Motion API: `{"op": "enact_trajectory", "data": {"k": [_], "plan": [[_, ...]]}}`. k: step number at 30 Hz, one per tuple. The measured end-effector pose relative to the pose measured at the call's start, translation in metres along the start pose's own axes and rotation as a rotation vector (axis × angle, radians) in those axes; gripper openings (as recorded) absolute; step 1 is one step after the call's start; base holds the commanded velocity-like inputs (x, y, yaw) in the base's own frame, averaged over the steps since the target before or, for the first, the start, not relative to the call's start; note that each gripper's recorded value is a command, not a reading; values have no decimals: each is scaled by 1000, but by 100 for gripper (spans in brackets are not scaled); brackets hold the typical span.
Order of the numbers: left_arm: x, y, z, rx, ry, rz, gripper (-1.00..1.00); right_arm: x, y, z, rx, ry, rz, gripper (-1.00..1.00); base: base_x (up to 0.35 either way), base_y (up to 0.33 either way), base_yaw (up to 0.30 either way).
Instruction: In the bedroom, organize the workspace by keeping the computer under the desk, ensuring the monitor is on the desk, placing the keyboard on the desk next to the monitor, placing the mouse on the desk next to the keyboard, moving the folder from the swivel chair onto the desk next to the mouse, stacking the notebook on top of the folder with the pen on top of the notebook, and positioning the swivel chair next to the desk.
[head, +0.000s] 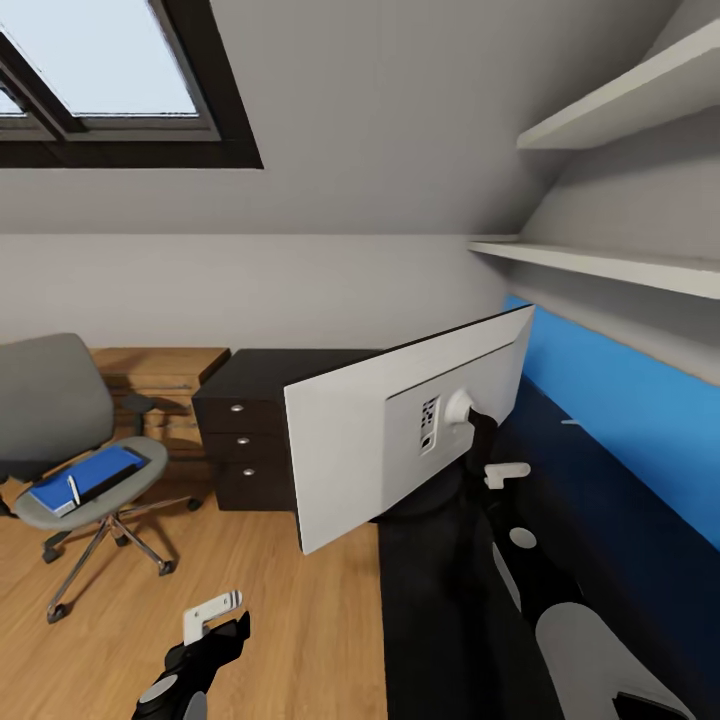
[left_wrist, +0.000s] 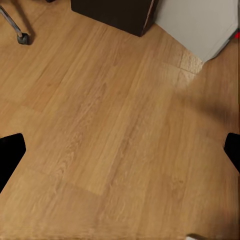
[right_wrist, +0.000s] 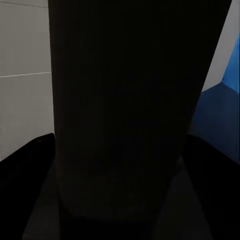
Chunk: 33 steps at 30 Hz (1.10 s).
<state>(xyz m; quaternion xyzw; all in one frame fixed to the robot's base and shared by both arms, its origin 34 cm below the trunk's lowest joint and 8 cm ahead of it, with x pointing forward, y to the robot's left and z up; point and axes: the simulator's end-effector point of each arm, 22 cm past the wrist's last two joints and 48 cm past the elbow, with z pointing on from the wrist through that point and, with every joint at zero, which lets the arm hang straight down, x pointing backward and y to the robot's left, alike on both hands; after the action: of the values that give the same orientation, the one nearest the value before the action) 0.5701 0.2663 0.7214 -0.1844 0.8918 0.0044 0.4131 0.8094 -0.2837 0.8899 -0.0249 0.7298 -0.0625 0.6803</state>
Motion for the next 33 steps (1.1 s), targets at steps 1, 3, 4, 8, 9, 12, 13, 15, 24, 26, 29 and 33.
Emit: {"op": "enact_trajectory", "data": {"k": [1,3,4,8,9,12,13,15,24,26,29,33], "plan": [[0,0,0,0,0,0,100,0,0,0,0,0,0,-100,-146,-294,0],[-1,3,0,-5,-1,-4,100,0,0,0,1,0,0,-100,-112,-312,0],[-1,9,1,-16,-1,-14,100,0,0,0,1,0,0,-100,-92,-322,0],[-3,18,1,-32,-3,-29,100,0,-1,0,1,0,1,-100,-82,-323,0],[-3,18,1,-33,-3,-30,100,0,-1,0,1,0,1,-100,-73,-292,0],[-3,19,1,-35,-3,-31,100,0,-1,0,3,1,4,-100,-26,-132,-6],[-3,19,1,-36,-3,-31,100,0,-1,0,1,0,2,-100,-7,-38,-55],[-3,19,1,-36,-3,-31,100,0,0,0,-1,-1,-1,-100,-3,-16,-109],[-4,21,1,-39,-5,-33,100,0,0,0,0,0,-1,-100,0,-3,-39],[-4,21,1,-40,-5,-33,100,-1,0,0,-1,0,-3,-100,0,-112,-1],[-4,22,1,-41,-6,-33,100,-1,0,0,-1,0,-3,-100,0,-236,-1],[-4,22,1,-42,-6,-34,100,0,-2,0,2,0,-1,-100,0,-147,0]]}}
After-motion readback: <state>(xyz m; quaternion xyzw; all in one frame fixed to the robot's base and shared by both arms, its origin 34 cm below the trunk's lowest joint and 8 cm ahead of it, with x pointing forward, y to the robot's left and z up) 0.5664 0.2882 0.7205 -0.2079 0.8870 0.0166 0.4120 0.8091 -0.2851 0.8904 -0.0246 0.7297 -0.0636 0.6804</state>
